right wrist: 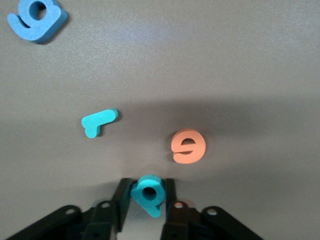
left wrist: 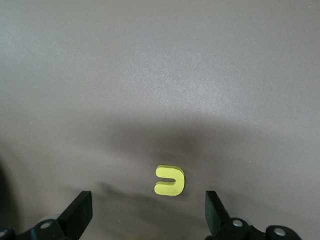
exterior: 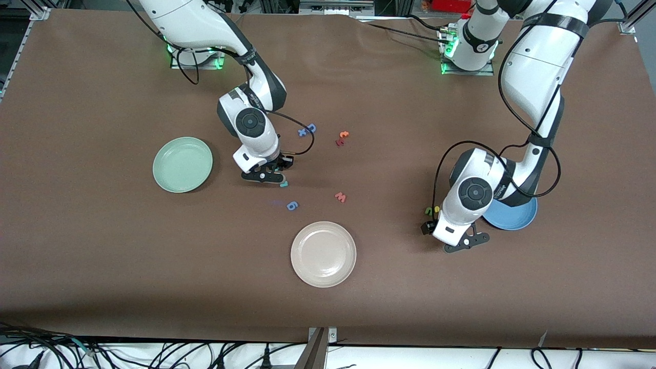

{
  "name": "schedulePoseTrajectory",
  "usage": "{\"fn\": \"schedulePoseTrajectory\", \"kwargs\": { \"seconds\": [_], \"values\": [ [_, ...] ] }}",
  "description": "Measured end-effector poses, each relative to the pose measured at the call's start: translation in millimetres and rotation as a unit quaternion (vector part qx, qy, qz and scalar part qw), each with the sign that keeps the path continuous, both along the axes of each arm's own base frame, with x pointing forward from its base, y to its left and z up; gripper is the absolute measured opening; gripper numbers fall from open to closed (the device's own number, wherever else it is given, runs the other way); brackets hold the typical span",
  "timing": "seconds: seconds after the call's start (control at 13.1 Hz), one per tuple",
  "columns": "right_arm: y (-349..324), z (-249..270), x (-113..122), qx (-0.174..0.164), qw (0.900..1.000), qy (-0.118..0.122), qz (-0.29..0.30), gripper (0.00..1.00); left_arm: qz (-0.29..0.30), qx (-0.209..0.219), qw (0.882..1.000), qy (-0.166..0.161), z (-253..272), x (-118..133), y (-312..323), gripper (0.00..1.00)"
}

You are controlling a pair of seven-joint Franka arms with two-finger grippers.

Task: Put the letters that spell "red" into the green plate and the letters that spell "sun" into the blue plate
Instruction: 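Place the teal p on the green plate while the left gripper grasps yellow u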

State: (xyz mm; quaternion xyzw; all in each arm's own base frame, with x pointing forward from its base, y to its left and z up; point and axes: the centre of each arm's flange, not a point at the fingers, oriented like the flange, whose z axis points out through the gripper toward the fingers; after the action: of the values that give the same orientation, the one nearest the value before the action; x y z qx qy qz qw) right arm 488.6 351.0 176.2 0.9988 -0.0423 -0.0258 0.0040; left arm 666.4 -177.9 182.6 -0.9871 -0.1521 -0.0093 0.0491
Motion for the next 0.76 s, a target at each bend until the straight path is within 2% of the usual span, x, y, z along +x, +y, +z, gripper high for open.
{"fn": "schedulePoseTrajectory", "kwargs": {
  "seconds": [0.38, 0.53, 0.69, 0.76],
  "values": [
    [-4, 12, 7, -0.008, 1.0, 0.004, -0.002, 0.3, 0.003, -0.004, 1.0, -0.005, -10, 1, 1, 0.98],
    [-16, 40, 21, -0.025, 1.0, 0.013, 0.006, 0.3, 0.002, -0.008, 1.0, -0.009, -16, 1, 0, 0.98],
    [-47, 74, 38, -0.043, 0.998, 0.028, 0.033, 0.3, 0.002, -0.01, 1.0, -0.012, -18, 2, -1, 0.94],
    [-67, 88, 44, -0.051, 0.997, 0.037, 0.041, 0.3, 0.002, -0.011, 1.0, -0.013, -17, 3, -1, 0.89]
  ]
}}
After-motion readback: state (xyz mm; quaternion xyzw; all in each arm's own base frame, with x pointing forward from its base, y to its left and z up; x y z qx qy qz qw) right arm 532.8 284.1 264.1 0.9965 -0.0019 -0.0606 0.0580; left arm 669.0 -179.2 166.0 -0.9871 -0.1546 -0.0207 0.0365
